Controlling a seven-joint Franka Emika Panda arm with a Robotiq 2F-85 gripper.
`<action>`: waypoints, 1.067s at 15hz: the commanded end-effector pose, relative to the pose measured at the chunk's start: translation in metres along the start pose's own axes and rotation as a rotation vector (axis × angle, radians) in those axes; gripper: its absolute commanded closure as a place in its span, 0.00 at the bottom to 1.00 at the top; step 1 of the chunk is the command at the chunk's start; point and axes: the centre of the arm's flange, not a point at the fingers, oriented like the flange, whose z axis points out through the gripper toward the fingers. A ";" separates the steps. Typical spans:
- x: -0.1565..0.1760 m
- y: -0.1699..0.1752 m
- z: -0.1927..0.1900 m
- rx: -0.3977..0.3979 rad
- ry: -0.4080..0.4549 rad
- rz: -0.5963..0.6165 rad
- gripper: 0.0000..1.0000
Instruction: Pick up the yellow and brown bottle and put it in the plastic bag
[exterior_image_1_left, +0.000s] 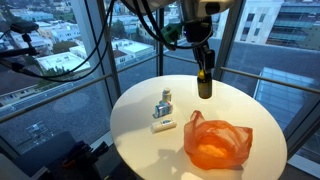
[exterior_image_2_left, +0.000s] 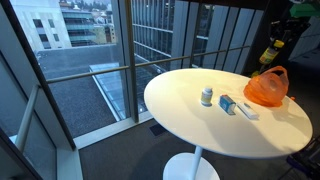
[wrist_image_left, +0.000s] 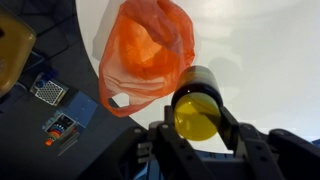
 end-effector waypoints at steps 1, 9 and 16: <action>0.010 0.025 0.003 -0.025 -0.003 0.067 0.79; 0.008 0.069 0.052 -0.090 -0.074 0.136 0.79; -0.016 0.071 0.098 -0.128 -0.156 0.127 0.79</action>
